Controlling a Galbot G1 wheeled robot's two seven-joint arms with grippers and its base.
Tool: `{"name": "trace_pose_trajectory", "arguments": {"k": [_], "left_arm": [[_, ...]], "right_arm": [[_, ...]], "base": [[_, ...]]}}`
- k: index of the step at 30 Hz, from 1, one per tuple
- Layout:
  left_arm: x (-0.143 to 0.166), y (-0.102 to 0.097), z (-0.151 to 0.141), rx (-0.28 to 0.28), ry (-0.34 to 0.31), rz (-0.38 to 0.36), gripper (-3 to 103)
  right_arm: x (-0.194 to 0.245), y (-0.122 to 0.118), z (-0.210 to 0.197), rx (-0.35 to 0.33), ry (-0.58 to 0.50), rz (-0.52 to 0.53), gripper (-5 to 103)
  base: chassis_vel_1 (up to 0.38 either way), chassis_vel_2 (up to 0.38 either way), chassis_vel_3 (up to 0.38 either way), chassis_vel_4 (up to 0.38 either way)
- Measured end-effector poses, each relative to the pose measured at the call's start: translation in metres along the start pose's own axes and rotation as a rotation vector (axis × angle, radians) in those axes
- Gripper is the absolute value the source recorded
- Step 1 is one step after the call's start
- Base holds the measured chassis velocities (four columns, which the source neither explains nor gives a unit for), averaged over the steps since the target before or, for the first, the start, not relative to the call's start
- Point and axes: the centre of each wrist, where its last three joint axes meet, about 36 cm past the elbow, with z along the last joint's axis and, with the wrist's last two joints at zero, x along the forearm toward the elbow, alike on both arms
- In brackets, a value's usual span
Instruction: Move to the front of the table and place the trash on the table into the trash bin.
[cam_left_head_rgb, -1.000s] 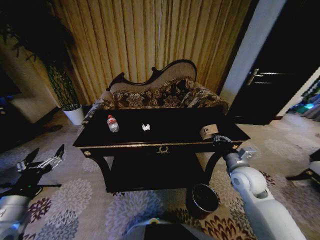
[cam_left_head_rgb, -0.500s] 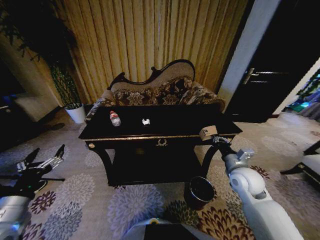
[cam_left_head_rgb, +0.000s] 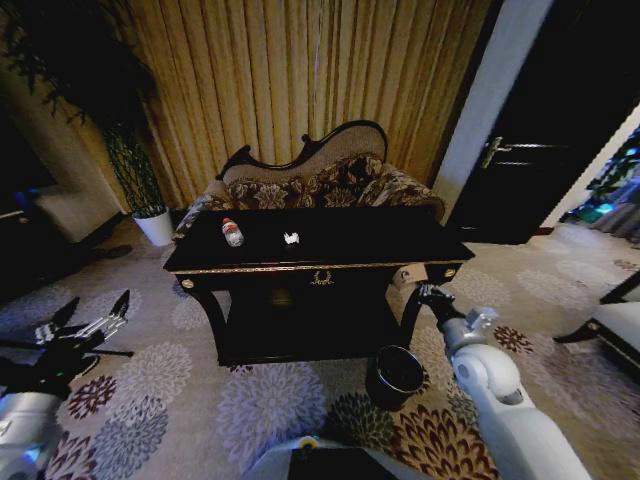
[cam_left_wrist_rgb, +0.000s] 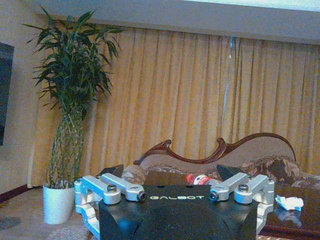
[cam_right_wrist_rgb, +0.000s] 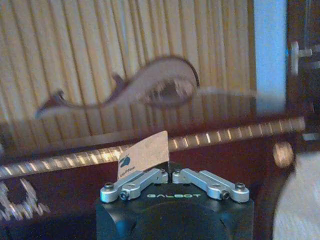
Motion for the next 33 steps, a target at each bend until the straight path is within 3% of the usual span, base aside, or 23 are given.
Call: {"name": "trace_pose_trajectory", "arguments": {"k": [6, 12, 19, 32, 33], "left_arm": [[0.0, 0.001, 0.0, 0.001, -0.002, -0.001, 100], [0.0, 0.001, 0.001, 0.009, -0.004, 0.002, 100], [0.0, -0.001, 0.001, 0.012, -0.007, 0.011, 100], [0.003, -0.002, -0.002, 0.008, -0.013, 0.019, 100], [0.003, -0.002, -0.002, 0.009, -0.014, 0.021, 100]], "right_arm": [[-0.022, -0.043, 0.088, 0.016, 0.148, 0.115, 0], [-0.028, -0.066, 0.141, -0.007, 0.252, 0.191, 0], [-0.038, -0.069, 0.184, -0.074, 0.341, 0.245, 0], [-0.038, -0.064, 0.216, -0.08, 0.366, 0.279, -3], [-0.037, -0.064, 0.217, -0.078, 0.363, 0.282, 1]], "base": [[0.0, 0.0, 0.0, 0.0], [0.0, 0.0, 0.0, 0.0], [0.0, 0.0, 0.0, 0.0], [0.0, 0.0, 0.0, 0.0], [0.0, 0.0, 0.0, 0.0]]}}
